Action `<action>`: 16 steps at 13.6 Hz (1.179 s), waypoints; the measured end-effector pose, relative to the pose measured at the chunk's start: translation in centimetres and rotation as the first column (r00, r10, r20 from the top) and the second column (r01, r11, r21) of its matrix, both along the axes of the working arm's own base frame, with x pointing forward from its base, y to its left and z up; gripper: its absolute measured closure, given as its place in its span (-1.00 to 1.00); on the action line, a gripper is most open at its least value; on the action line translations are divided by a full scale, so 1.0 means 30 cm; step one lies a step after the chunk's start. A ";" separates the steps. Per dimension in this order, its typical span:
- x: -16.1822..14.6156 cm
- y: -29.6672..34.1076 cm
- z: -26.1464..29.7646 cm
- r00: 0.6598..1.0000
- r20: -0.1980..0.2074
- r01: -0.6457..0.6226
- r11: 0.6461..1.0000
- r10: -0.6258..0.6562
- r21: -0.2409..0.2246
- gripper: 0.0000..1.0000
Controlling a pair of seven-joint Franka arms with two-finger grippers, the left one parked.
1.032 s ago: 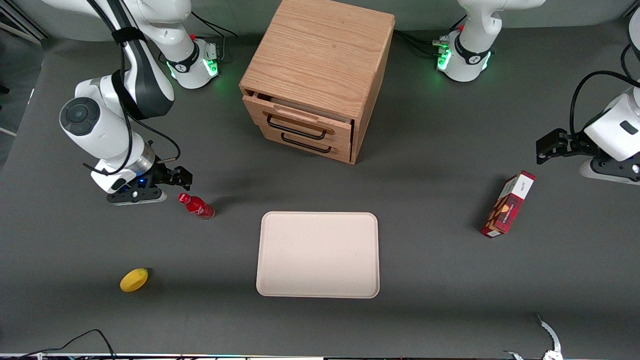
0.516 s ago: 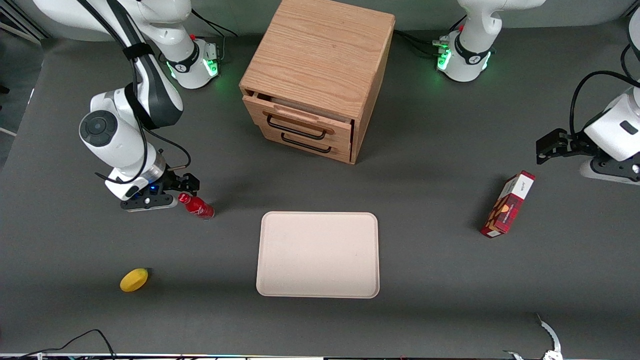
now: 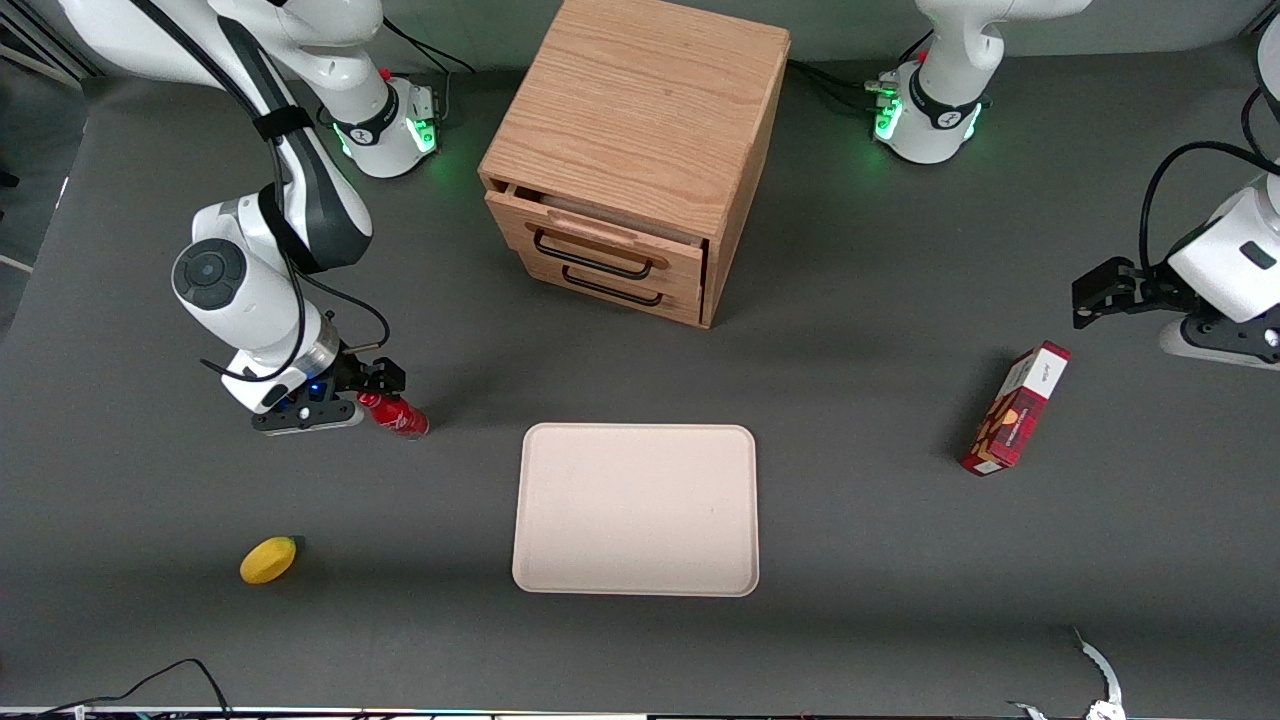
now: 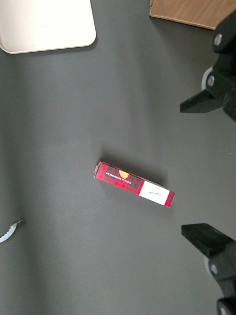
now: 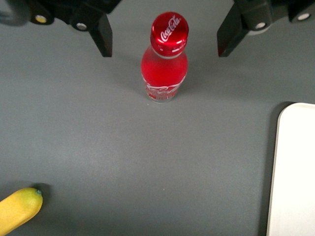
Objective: Place coke bottle on tray
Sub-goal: 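Close the right gripper around the bottle's body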
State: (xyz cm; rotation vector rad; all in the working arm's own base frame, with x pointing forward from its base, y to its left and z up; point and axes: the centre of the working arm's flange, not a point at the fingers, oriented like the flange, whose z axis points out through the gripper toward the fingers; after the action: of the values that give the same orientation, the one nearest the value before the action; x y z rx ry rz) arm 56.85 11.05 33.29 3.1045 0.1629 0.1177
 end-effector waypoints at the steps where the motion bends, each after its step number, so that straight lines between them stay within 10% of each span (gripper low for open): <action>1: 0.004 0.000 0.001 1.000 0.002 -0.001 1.000 0.001 -0.001 -0.88; 7: 0.015 0.001 -0.015 1.000 -0.004 -0.002 1.000 0.002 0.001 -0.68; 12: 0.018 0.003 -0.012 1.000 -0.001 0.018 1.000 -0.018 0.004 0.40; 16: 0.018 0.003 -0.012 1.000 -0.002 0.020 1.000 -0.020 0.004 0.40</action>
State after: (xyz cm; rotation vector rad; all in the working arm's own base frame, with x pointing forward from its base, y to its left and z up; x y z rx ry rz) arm 57.40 11.15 32.93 3.1092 0.1325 0.1150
